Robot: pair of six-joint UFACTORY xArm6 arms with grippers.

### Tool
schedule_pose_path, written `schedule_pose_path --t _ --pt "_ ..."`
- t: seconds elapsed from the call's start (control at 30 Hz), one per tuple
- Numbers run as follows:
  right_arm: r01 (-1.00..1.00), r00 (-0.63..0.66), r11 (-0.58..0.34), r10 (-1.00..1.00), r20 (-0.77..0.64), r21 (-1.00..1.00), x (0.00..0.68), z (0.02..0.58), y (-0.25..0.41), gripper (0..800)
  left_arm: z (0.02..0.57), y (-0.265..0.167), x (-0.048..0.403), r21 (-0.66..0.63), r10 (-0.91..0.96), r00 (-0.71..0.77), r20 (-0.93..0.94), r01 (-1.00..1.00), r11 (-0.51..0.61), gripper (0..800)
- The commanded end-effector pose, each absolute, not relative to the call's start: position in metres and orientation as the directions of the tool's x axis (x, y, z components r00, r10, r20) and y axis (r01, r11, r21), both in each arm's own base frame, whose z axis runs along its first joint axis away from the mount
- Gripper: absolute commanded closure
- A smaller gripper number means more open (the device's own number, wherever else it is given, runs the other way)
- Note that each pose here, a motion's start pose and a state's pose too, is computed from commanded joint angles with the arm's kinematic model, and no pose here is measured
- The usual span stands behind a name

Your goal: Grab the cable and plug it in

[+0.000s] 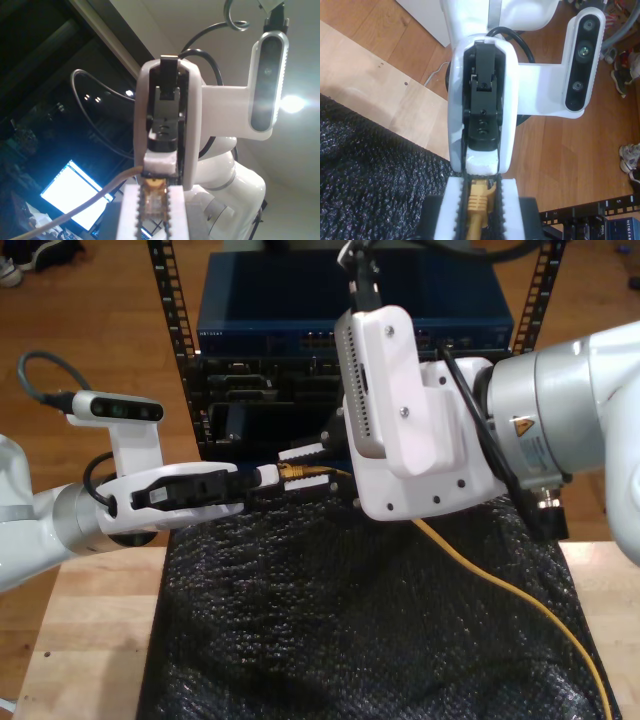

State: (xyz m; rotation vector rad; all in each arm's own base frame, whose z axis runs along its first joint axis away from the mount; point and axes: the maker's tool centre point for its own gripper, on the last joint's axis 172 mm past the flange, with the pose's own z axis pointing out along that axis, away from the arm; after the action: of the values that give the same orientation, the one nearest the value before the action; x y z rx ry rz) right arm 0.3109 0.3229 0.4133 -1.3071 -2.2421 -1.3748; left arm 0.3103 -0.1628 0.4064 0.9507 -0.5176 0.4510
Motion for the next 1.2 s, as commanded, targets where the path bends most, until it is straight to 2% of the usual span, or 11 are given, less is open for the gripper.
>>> schedule_pose_path --t 0.13,0.23,0.3,0.4,0.53,0.67,0.77,0.83,0.93,1.2 --pt "0.767 -0.583 0.164 0.583 0.566 0.621 0.314 0.414 0.321 756 0.407 -0.163 0.310 0.643 0.135 0.790 0.598 -0.573 0.508 787" --pt "0.766 -0.584 0.163 0.581 0.567 0.622 0.313 0.415 0.322 782 0.409 -0.162 0.308 0.636 0.135 0.789 0.599 -0.572 0.518 753" --pt "0.765 -0.585 0.164 0.581 0.566 0.622 0.313 0.415 0.322 790 0.411 -0.161 0.308 0.632 0.136 0.787 0.602 -0.573 0.522 652" --pt "0.765 -0.585 0.164 0.581 0.566 0.622 0.313 0.415 0.322 798 0.409 -0.161 0.309 0.637 0.135 0.793 0.595 -0.566 0.523 561" --pt "0.766 -0.584 0.165 0.582 0.566 0.621 0.313 0.414 0.322 799 0.408 -0.161 0.309 0.638 0.137 0.796 0.590 -0.564 0.524 371" --pt "0.768 -0.582 0.163 0.582 0.568 0.620 0.313 0.414 0.322 799 0.407 -0.161 0.309 0.642 0.137 0.798 0.587 -0.562 0.523 315" --pt "0.768 -0.581 0.161 0.581 0.570 0.619 0.313 0.415 0.322 799 0.406 -0.161 0.310 0.642 0.138 0.797 0.588 -0.564 0.520 179" --pt "0.768 -0.580 0.158 0.582 0.570 0.620 0.314 0.415 0.321 799 0.406 -0.161 0.310 0.641 0.138 0.795 0.591 -0.566 0.518 125" --pt "0.773 -0.573 0.153 0.583 0.576 0.615 0.314 0.416 0.322 799 0.406 -0.162 0.311 0.643 0.138 0.794 0.592 -0.568 0.514 97" --pt "0.820 -0.486 0.070 0.610 0.626 0.568 0.333 0.420 0.312 800 0.406 -0.161 0.313 0.643 0.138 0.788 0.600 -0.578 0.503 9"
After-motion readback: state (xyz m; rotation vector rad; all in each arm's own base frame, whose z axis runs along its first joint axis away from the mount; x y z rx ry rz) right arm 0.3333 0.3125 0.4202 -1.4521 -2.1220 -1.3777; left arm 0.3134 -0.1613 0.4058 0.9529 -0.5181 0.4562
